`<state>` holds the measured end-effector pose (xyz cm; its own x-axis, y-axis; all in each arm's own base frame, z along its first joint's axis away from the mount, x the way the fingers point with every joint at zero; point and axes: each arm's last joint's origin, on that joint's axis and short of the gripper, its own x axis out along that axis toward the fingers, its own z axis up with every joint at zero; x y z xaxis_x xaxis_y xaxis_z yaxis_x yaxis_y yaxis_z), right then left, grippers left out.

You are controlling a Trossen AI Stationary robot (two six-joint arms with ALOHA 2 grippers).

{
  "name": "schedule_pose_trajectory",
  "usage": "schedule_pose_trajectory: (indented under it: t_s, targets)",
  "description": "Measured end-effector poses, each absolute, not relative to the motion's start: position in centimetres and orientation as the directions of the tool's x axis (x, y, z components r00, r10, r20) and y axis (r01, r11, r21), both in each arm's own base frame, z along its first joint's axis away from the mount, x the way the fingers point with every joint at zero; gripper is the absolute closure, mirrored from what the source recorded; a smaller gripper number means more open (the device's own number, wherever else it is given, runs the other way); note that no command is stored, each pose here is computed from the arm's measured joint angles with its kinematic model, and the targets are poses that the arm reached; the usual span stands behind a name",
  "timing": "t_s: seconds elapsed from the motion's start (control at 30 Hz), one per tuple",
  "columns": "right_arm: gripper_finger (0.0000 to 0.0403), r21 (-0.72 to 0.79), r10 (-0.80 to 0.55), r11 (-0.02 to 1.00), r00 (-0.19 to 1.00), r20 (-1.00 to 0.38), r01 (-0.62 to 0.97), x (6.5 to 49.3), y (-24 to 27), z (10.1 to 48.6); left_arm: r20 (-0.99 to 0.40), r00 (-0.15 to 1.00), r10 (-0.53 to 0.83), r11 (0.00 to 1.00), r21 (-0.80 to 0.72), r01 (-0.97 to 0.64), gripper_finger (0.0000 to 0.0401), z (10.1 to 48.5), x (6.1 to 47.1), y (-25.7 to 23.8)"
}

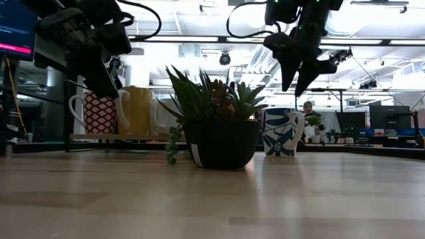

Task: Place coffee mugs
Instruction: Put the blue patterned mug on the shelf

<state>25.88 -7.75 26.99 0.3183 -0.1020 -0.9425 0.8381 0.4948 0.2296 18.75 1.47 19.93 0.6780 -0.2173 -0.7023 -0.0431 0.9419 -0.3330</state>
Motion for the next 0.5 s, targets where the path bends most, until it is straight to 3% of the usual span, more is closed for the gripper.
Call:
schedule_pose_trajectory:
  t_s: [0.5]
  targets:
    - [0.0238, 0.168, -0.142, 0.461, 0.26, -0.955, 0.871, 26.0, -4.7, 25.5, -0.704, 0.676, -0.216, 0.942, -0.332, -0.045, 0.033, 19.9, 18.7, 1.5]
